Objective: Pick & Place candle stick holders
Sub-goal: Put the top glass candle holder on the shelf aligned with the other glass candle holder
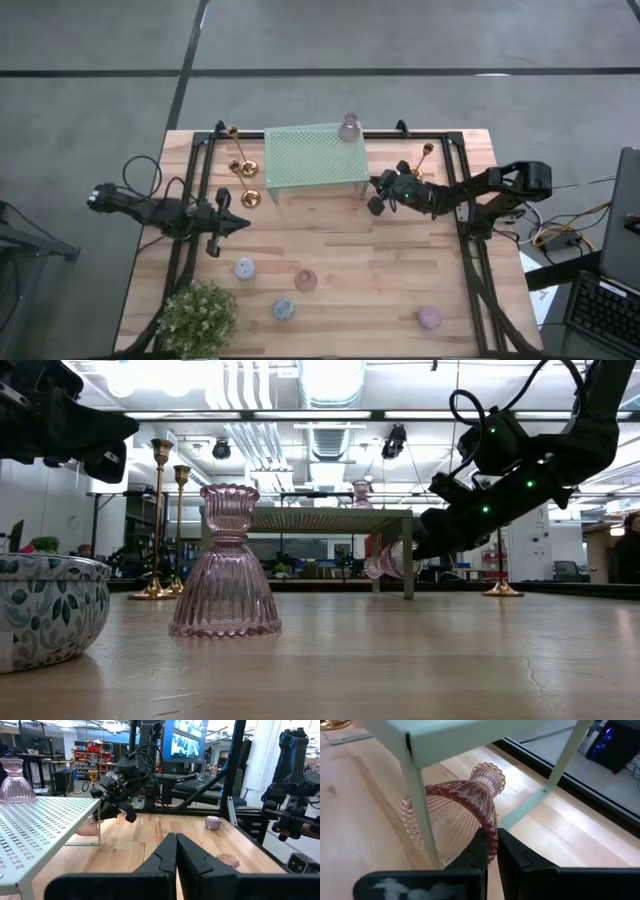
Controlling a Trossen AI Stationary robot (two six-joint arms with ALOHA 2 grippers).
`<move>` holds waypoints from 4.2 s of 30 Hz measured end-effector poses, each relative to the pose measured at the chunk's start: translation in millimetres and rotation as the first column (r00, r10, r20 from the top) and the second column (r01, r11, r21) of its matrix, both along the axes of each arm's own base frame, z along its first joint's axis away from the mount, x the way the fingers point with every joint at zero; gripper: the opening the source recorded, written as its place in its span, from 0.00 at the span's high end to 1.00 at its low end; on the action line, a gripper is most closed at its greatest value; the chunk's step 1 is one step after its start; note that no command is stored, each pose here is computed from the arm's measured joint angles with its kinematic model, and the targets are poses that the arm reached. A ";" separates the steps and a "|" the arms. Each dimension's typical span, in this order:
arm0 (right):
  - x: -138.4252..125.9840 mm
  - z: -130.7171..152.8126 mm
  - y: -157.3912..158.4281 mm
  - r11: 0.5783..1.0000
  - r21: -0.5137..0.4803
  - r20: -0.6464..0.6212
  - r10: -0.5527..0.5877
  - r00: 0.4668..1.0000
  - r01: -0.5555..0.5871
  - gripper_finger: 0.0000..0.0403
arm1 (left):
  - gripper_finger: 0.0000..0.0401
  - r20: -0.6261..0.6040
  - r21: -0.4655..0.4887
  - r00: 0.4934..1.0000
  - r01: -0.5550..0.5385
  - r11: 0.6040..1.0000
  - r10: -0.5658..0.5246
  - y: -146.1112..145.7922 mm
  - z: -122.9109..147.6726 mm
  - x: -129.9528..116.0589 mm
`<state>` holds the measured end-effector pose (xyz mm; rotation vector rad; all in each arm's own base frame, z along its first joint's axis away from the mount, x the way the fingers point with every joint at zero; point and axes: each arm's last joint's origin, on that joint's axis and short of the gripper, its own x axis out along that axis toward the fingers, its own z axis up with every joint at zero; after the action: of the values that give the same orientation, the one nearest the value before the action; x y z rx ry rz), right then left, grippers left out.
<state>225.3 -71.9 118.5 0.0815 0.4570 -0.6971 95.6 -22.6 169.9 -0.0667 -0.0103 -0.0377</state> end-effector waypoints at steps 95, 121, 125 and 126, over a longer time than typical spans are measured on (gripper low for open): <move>-59.0 53.4 141.3 0.965 0.208 -0.083 0.180 0.980 -0.160 0.97 | 0.98 0.000 0.000 1.000 0.000 1.000 0.000 0.0 0.0 0.0; -48.1 71.7 152.0 0.929 0.308 0.050 0.200 0.979 -0.205 0.97 | 0.98 0.002 -0.001 1.000 0.000 1.000 0.000 0.0 0.1 0.0; -42.9 72.9 147.4 0.926 0.309 0.070 0.205 0.976 -0.217 0.97 | 0.98 0.004 -0.002 1.000 0.000 1.000 0.000 0.0 0.4 0.0; -41.9 72.9 145.8 0.925 0.313 0.069 0.204 0.977 -0.215 0.97 | 0.98 0.006 -0.003 1.000 0.000 1.000 0.000 0.0 0.5 0.0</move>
<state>183.4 73.9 191.4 0.3456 0.5336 -0.4051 95.6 -22.6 170.4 -0.0700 -0.0162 -0.0376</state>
